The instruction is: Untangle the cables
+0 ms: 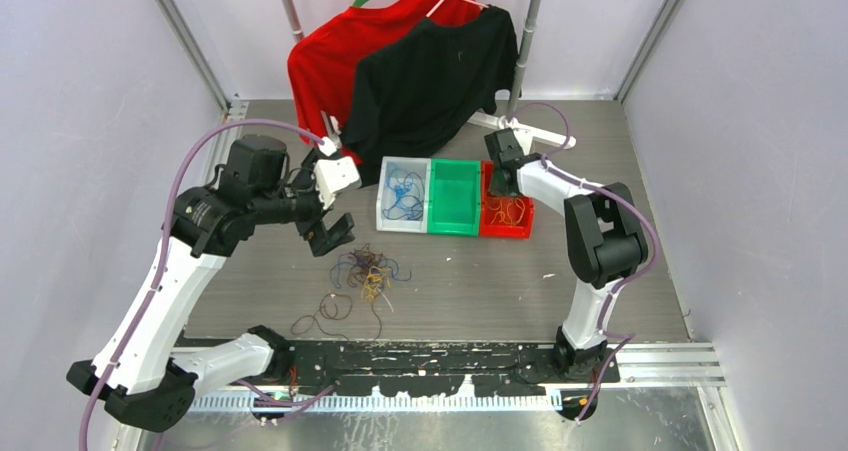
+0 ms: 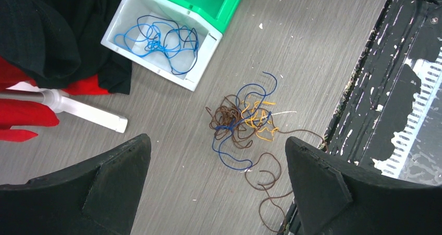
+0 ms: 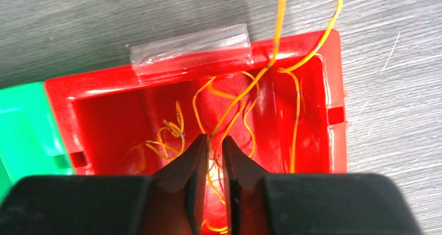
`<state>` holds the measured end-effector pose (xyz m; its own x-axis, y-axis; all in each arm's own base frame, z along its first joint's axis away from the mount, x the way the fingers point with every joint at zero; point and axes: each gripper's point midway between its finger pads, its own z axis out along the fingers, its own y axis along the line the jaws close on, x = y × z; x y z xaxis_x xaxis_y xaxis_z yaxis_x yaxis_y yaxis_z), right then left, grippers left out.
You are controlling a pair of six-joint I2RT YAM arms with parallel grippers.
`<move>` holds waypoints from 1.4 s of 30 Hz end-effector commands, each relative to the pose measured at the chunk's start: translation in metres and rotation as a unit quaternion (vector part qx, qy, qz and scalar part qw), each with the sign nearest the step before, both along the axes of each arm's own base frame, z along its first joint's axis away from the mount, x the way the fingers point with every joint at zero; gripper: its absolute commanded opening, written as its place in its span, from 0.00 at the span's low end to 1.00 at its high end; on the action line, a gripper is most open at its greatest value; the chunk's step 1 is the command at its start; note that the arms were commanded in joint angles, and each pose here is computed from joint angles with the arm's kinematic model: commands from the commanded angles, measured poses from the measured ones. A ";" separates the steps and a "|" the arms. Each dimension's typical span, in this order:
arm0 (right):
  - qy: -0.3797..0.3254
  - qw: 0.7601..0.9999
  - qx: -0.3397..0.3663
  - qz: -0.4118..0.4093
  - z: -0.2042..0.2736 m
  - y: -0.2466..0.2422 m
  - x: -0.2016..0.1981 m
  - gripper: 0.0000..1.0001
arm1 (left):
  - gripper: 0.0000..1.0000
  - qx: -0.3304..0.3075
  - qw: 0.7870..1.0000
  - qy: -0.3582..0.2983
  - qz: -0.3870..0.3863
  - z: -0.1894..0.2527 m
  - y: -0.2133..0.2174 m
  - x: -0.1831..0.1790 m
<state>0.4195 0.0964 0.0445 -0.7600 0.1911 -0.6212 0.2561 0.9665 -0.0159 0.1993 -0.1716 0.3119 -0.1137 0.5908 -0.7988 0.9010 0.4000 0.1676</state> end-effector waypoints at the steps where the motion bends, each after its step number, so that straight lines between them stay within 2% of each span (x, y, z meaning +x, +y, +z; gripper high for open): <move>1: -0.054 0.997 0.052 0.014 0.057 0.018 0.012 0.34 | 0.99 -0.009 1.000 -0.010 0.009 0.014 -0.002 0.005; 3: -0.064 0.995 0.068 0.024 0.073 0.022 0.007 0.47 | 0.99 -0.008 1.000 -0.012 0.008 0.015 -0.002 0.005; 7: -0.075 0.994 0.075 0.033 0.098 0.021 0.000 0.63 | 0.99 -0.010 1.000 -0.023 0.002 0.018 -0.001 0.002; 15: -0.087 0.991 0.090 0.043 0.133 0.020 -0.005 0.68 | 0.99 -0.010 1.000 -0.017 0.001 0.018 0.000 0.000; 18: -0.103 0.990 0.092 0.037 0.145 0.016 -0.001 0.66 | 0.99 -0.006 1.000 -0.010 0.005 0.014 0.000 0.000; 22: -0.118 0.989 0.092 0.016 0.153 0.003 0.014 0.62 | 1.00 -0.001 1.000 -0.002 0.007 0.011 0.001 0.001; 26: -0.113 0.989 0.091 0.002 0.147 -0.006 0.039 0.67 | 1.00 -0.001 1.000 -0.003 0.007 0.011 0.000 0.001; 32: -0.085 0.994 0.076 0.002 0.114 -0.001 0.073 0.60 | 1.00 -0.001 1.000 -0.008 0.007 0.013 0.001 0.002; 38: -0.081 0.994 0.074 -0.003 0.098 0.002 0.089 0.47 | 1.00 -0.001 1.000 -0.012 0.006 0.014 0.002 0.001; 41: -0.083 0.993 0.080 -0.002 0.097 0.004 0.089 0.33 | 1.00 -0.001 1.000 -0.016 0.004 0.014 0.002 0.001; 42: -0.087 0.993 0.082 -0.003 0.098 0.004 0.089 0.22 | 1.00 -0.001 1.000 -0.017 0.004 0.014 0.002 0.001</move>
<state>0.4903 0.0935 0.0990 -0.7277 0.2844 -0.6241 0.2683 0.9555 0.1226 0.1994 -0.1686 0.3064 -0.1484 0.6113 -0.7774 0.9005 0.4084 0.1492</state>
